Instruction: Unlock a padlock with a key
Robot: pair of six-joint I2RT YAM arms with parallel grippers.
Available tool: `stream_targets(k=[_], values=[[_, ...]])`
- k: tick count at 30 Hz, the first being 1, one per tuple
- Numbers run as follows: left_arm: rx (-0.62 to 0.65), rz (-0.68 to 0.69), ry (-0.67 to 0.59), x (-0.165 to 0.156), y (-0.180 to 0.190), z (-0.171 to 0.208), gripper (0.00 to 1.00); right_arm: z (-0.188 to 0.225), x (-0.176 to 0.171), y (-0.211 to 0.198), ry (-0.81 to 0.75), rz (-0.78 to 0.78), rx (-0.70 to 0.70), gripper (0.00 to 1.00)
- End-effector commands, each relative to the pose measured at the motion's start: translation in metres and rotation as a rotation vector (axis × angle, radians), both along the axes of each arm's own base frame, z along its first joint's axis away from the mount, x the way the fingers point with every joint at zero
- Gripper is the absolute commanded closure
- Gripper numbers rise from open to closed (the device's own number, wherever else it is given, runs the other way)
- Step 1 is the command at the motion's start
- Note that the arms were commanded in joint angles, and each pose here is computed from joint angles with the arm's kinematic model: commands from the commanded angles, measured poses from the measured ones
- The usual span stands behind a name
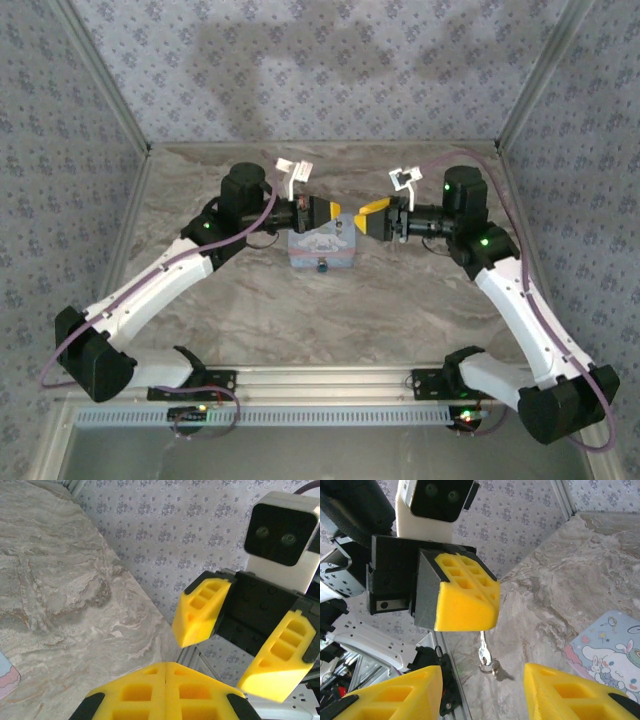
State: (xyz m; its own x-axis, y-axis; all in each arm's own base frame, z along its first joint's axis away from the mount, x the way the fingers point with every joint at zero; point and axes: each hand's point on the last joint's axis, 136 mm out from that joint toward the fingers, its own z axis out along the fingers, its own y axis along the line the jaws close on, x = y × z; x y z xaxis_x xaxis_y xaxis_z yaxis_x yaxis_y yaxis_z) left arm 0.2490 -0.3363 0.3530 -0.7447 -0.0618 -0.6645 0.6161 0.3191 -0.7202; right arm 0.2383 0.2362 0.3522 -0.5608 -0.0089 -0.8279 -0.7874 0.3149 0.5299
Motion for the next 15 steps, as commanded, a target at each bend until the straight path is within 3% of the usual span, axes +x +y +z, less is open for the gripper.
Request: stream_targets(k=[1, 10, 15], values=[[-0.069, 0.001, -0.076, -0.002, 0.000, 0.032, 1.00, 0.009, 0.000, 0.010, -0.040, -0.021, 0.040, 0.52], [-0.113, -0.016, -0.081, -0.008, 0.000, 0.041, 1.00, 0.014, 0.006, 0.019, -0.052, -0.052, 0.095, 0.64], [-0.126, -0.015, -0.085, -0.009, 0.002, 0.044, 1.00, 0.012, 0.006, 0.023, -0.044, -0.039, 0.080, 0.66]])
